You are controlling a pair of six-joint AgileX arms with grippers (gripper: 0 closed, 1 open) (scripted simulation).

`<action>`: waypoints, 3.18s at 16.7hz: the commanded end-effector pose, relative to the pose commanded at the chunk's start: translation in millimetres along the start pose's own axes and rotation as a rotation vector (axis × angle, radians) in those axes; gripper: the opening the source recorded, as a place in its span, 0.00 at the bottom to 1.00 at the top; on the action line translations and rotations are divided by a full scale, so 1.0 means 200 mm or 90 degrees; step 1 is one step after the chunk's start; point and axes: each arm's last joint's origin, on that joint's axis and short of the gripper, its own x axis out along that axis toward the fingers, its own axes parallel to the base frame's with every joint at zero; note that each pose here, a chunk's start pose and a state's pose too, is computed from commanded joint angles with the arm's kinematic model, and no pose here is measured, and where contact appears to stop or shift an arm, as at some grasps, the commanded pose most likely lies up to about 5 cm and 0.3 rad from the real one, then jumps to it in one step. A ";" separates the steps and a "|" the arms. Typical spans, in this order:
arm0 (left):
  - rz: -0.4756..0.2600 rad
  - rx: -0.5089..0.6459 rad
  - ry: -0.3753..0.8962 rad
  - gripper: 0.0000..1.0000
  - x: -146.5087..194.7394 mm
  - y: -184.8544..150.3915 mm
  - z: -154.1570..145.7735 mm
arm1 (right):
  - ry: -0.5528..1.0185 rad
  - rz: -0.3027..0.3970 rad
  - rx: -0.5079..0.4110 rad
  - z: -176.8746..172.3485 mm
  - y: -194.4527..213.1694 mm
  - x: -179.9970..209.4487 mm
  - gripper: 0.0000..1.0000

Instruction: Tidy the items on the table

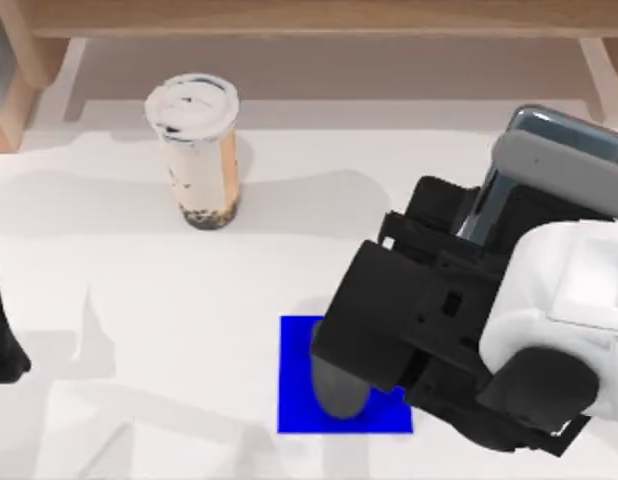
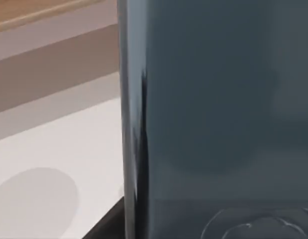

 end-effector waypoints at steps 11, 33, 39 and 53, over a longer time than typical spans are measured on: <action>0.000 0.000 0.000 1.00 0.00 0.00 0.00 | 0.025 -0.064 -0.044 -0.10 -0.05 0.21 0.15; 0.000 0.000 0.000 1.00 0.00 0.00 0.00 | 0.023 -0.056 -0.043 -0.10 -0.05 0.19 1.00; 0.000 0.000 0.000 1.00 0.00 0.00 0.00 | 0.036 0.009 -0.017 -0.16 -0.08 0.01 1.00; 0.000 0.000 0.000 1.00 0.00 0.00 0.00 | 0.040 -0.052 -0.042 -0.14 -0.12 0.07 1.00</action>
